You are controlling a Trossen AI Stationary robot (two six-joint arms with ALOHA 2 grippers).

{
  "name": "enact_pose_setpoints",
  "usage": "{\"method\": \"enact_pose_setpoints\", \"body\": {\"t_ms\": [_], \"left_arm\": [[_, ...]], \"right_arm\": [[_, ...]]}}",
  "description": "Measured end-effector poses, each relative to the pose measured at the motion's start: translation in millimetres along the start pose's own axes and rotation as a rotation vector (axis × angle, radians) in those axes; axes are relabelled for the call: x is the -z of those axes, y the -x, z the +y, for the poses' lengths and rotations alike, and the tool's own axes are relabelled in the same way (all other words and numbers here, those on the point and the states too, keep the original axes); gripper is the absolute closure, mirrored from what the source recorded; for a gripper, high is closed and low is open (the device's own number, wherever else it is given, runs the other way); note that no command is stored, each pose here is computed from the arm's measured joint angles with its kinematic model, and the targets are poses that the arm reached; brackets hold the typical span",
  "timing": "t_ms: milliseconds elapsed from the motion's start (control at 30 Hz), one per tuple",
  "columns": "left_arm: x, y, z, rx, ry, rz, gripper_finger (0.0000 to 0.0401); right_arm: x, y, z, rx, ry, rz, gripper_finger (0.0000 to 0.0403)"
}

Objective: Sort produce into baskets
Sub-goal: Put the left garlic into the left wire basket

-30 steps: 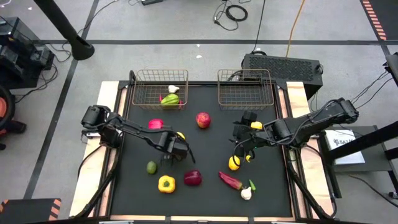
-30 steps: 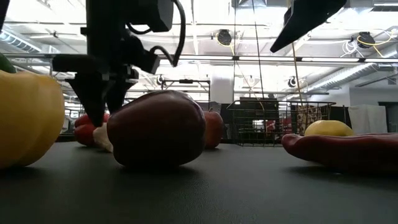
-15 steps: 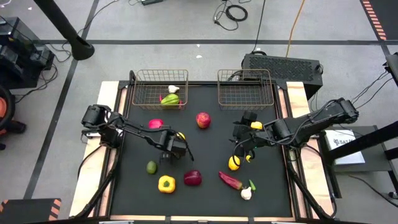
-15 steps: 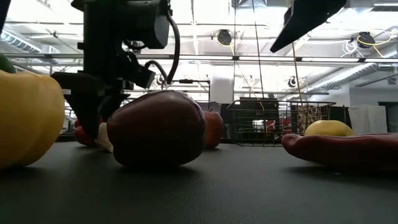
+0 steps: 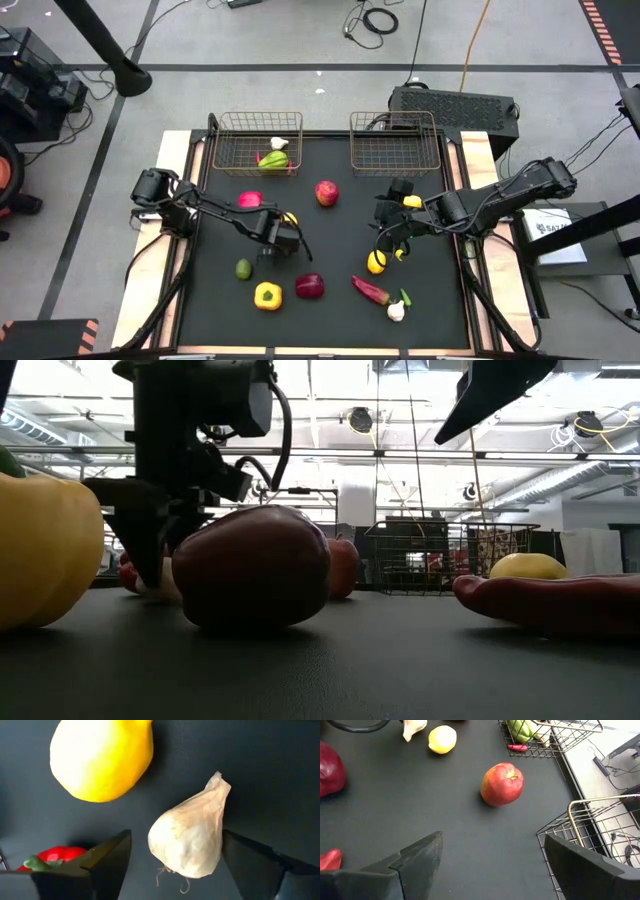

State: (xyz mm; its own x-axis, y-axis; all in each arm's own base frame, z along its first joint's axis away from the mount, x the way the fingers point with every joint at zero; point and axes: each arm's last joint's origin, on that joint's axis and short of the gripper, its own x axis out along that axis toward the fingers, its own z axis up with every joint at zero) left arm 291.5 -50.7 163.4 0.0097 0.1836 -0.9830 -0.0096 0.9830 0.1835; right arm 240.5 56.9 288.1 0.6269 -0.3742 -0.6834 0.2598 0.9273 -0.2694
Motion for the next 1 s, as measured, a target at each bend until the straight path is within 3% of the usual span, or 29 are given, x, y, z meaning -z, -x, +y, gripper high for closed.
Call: {"method": "enact_pose_setpoints", "body": {"t_ms": [367, 633, 867, 1000], "left_arm": [[2, 0, 0, 0.008, -0.001, 0.023, 0.0180], [-1, 8, 0, 0.013, 0.031, 0.028, 0.0186], [-6, 37, 3, 0.000, 0.045, 0.070, 0.0187], [-9, 63, 11, -0.119, 0.031, 0.081, 0.0187]], "right_arm": [[0, 0, 0, 0.000, 0.004, 0.000, 0.0064], [0, 0, 0, 0.000, 0.004, 0.000, 0.0064], [0, 0, 0, 0.000, 0.004, 0.000, 0.0064], [0, 0, 0, 0.000, 0.004, 0.000, 0.0064]]}}
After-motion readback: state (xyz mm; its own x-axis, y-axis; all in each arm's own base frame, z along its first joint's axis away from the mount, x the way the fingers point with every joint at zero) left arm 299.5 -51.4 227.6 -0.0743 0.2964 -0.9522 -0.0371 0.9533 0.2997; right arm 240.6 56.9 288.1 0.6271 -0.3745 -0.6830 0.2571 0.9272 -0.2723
